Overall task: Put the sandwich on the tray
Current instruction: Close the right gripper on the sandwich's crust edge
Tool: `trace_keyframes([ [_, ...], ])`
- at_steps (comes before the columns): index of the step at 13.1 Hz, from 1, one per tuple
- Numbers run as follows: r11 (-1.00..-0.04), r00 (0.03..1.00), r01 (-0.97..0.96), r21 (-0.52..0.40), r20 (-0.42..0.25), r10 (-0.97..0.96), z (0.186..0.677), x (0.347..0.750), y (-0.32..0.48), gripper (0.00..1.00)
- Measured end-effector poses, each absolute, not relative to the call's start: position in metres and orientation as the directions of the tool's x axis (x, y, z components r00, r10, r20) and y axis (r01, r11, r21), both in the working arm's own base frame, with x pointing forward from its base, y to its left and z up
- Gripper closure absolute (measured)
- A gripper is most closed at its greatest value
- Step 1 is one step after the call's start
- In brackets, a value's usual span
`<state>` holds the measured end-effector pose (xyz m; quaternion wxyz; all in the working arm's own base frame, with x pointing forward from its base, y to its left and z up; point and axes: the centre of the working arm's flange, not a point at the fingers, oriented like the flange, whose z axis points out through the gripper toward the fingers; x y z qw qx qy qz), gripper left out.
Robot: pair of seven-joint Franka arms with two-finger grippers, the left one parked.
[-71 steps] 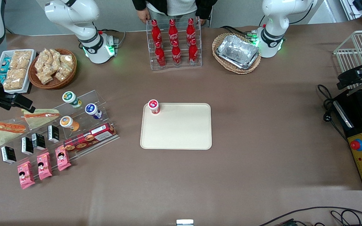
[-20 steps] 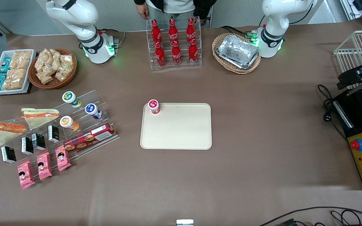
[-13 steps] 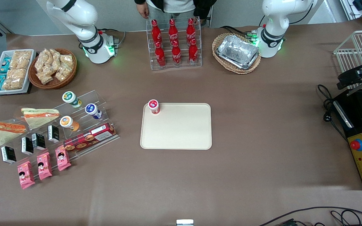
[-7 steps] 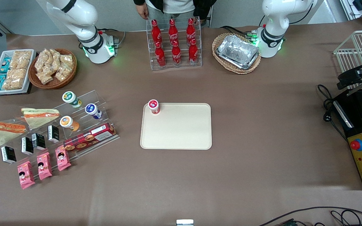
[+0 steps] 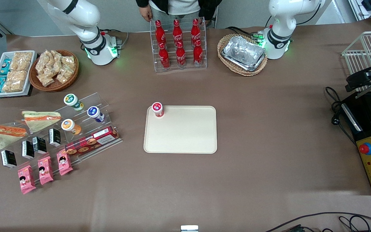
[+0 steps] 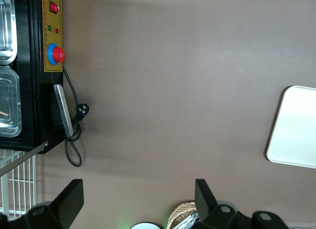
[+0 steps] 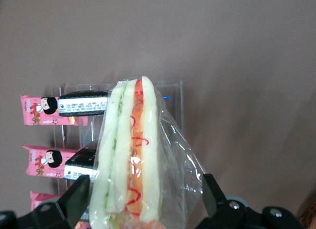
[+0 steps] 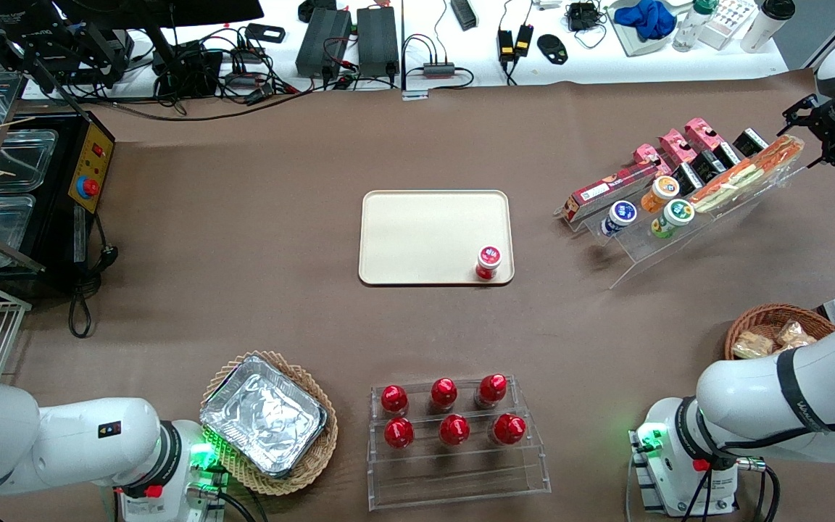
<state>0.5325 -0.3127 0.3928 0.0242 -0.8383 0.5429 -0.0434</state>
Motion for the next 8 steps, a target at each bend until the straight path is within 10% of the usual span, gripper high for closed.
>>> trace_keyframes([
  [8, -0.409, 0.405, -0.908, -0.09, 0.059, -0.912, 0.37, 0.539, -0.312, 0.01],
])
